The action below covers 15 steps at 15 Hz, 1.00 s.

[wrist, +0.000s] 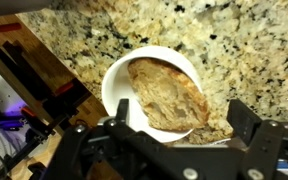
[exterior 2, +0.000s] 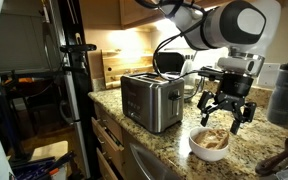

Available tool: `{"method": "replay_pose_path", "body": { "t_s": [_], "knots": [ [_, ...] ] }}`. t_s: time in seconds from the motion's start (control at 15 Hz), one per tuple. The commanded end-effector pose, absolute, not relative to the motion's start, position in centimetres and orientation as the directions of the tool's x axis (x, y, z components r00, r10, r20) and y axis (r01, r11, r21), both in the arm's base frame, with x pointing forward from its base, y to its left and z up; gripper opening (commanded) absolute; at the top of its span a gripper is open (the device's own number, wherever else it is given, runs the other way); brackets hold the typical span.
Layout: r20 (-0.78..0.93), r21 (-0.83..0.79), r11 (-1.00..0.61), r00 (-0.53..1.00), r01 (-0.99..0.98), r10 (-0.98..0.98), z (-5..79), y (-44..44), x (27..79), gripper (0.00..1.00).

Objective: Put the bread in the bowl in different slots of the toaster

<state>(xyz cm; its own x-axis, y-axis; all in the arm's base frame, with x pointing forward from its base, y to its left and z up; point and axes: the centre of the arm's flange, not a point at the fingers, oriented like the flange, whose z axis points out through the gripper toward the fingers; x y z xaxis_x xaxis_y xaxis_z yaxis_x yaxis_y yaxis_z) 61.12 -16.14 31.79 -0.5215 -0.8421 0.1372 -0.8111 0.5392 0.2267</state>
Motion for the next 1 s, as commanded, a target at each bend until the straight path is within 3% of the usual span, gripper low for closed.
{"method": "replay_pose_path", "body": {
  "t_s": [0.0,0.07,0.13,0.47,0.53,0.73,0.93],
  "knots": [
    [0.118,0.209,0.56,-0.548,-0.802,-0.828,31.18,-16.87,61.65,1.0],
    [0.118,0.208,0.561,-0.549,-0.801,-0.828,31.09,-16.95,61.67,1.0],
    [0.119,0.206,0.562,-0.55,-0.801,-0.827,30.95,-17.05,61.68,0.78],
    [0.118,0.197,0.568,-0.555,-0.799,-0.823,30.8,-17.31,61.67,0.71],
    [0.118,0.195,0.568,-0.556,-0.799,-0.823,30.82,-17.34,61.67,0.5],
    [0.117,0.194,0.569,-0.557,-0.799,-0.822,30.86,-17.42,61.69,0.44],
    [0.117,0.192,0.57,-0.557,-0.799,-0.822,30.89,-17.47,61.73,0.43]
  ]
}}
